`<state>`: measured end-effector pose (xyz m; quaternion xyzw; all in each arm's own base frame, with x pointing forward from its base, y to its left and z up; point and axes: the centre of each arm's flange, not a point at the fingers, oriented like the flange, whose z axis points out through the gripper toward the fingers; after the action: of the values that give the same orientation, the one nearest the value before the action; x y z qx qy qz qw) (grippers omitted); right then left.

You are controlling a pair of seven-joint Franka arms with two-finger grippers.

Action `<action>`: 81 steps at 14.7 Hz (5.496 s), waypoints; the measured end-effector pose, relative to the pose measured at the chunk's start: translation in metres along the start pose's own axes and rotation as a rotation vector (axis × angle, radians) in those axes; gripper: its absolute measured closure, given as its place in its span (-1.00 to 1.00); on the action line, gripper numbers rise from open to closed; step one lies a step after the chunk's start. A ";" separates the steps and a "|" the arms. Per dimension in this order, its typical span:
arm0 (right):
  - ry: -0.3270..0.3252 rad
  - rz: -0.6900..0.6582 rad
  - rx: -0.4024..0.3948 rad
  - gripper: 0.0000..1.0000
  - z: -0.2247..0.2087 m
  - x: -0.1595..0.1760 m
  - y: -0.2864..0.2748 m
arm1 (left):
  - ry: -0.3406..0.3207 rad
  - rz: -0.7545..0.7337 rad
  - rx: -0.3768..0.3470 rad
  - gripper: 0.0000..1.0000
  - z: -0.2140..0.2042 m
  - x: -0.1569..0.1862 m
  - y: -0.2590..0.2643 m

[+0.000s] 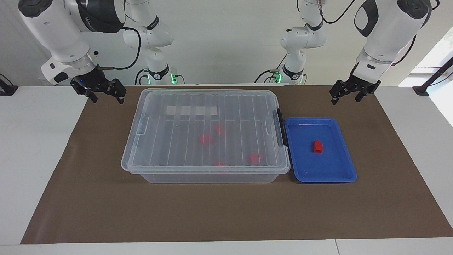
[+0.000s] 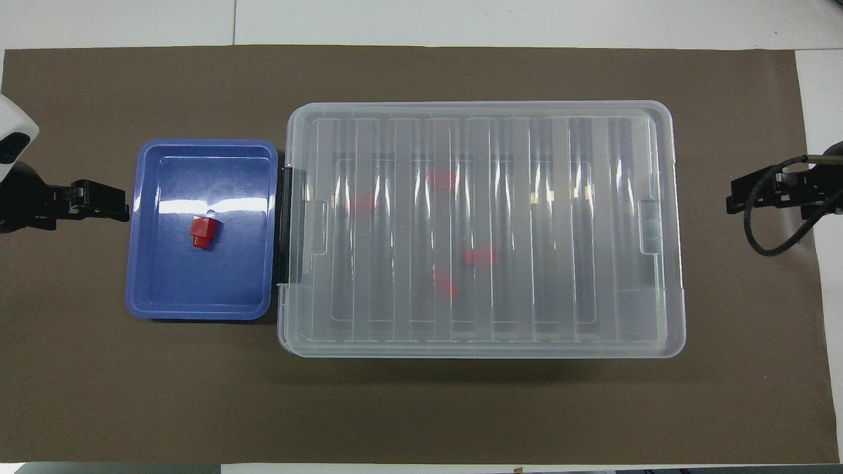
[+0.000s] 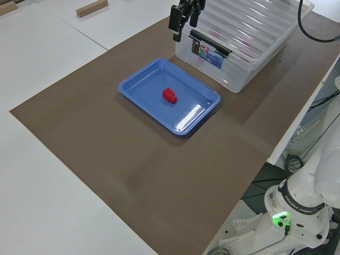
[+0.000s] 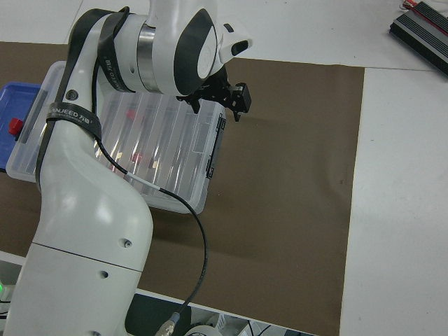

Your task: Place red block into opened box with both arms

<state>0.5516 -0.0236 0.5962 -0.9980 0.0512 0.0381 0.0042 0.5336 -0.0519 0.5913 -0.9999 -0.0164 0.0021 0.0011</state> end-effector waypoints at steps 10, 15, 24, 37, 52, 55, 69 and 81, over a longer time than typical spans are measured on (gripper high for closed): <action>-0.001 0.003 0.000 -1.00 0.001 0.000 0.002 | 0.000 0.000 0.000 -1.00 0.000 0.000 0.000; 0.026 -0.004 0.002 -1.00 0.000 0.003 -0.002 | 0.000 0.000 0.000 -1.00 0.000 0.000 0.000; 0.060 -0.004 0.002 -1.00 0.080 0.017 -0.045 | 0.000 0.000 0.000 -1.00 0.000 0.000 0.000; 0.008 -0.060 -0.005 -1.00 0.138 0.008 -0.040 | 0.000 -0.001 0.000 -1.00 0.000 0.000 0.000; 0.022 -0.132 0.001 -1.00 0.137 0.013 0.033 | 0.073 0.001 -0.015 -0.97 0.142 0.020 0.003; 0.042 -0.146 0.000 -1.00 0.135 0.015 0.054 | 0.085 0.004 -0.023 -0.95 0.193 0.026 0.006; 0.065 -0.194 -0.004 -1.00 0.133 0.011 0.116 | 0.078 0.028 -0.029 0.30 0.278 0.011 0.007; 0.083 -0.218 -0.011 -1.00 0.131 0.005 0.159 | 0.026 0.041 -0.010 0.30 0.138 0.019 0.015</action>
<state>0.5299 -0.1805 0.4645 -0.9983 -0.0578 -0.0035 0.0010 0.5527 -0.0663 0.4534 -0.9999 0.0040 -0.0110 -0.0039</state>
